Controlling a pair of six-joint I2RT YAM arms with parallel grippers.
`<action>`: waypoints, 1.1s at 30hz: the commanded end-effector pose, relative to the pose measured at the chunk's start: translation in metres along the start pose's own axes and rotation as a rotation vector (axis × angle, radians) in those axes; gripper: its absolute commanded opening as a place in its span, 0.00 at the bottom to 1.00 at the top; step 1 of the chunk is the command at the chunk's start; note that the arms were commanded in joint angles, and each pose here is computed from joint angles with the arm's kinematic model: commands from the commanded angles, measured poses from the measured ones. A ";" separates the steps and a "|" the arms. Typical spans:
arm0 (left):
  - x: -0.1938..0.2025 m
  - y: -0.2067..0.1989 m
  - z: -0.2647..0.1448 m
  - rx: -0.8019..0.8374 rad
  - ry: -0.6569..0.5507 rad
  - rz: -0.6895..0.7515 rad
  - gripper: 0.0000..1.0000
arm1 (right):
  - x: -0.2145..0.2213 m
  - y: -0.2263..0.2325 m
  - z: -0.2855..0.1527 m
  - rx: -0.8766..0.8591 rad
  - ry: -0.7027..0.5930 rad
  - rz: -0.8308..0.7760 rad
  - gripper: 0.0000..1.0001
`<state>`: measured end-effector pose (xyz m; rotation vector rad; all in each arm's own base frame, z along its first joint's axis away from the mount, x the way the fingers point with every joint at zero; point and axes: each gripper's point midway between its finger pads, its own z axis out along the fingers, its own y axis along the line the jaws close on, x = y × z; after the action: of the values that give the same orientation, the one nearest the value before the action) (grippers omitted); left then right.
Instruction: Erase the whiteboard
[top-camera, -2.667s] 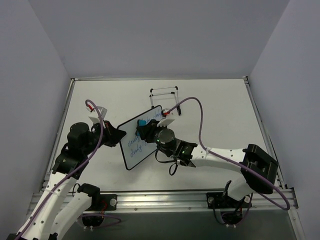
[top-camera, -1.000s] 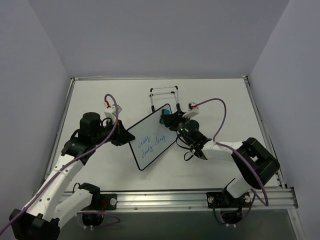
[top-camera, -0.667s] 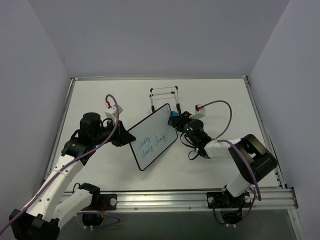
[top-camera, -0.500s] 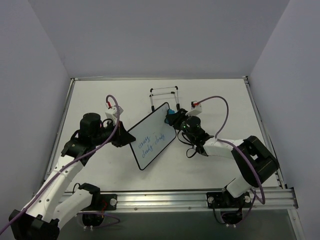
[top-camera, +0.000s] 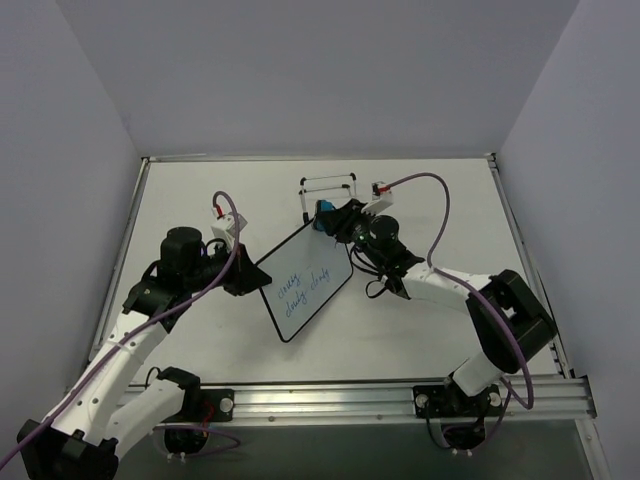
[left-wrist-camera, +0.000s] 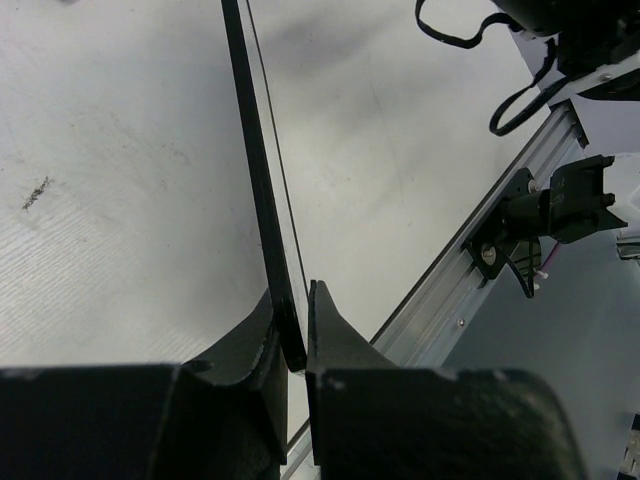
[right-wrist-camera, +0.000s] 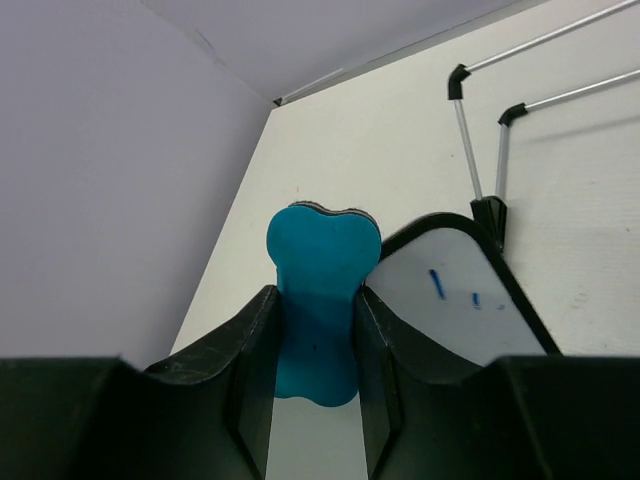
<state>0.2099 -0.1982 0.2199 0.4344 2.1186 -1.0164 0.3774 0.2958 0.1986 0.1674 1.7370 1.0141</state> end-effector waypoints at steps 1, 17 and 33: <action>0.003 -0.053 -0.010 0.255 0.037 0.107 0.02 | 0.034 -0.046 -0.002 0.073 0.065 0.031 0.00; 0.005 -0.055 -0.010 0.268 0.035 0.120 0.02 | 0.063 -0.090 -0.036 0.153 0.087 0.129 0.00; 0.005 -0.060 -0.013 0.280 0.023 0.131 0.02 | -0.021 -0.016 0.019 0.059 -0.015 0.049 0.00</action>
<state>0.2069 -0.1978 0.2214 0.4594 2.1018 -1.0035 0.4126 0.2728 0.1961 0.2858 1.7582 0.9567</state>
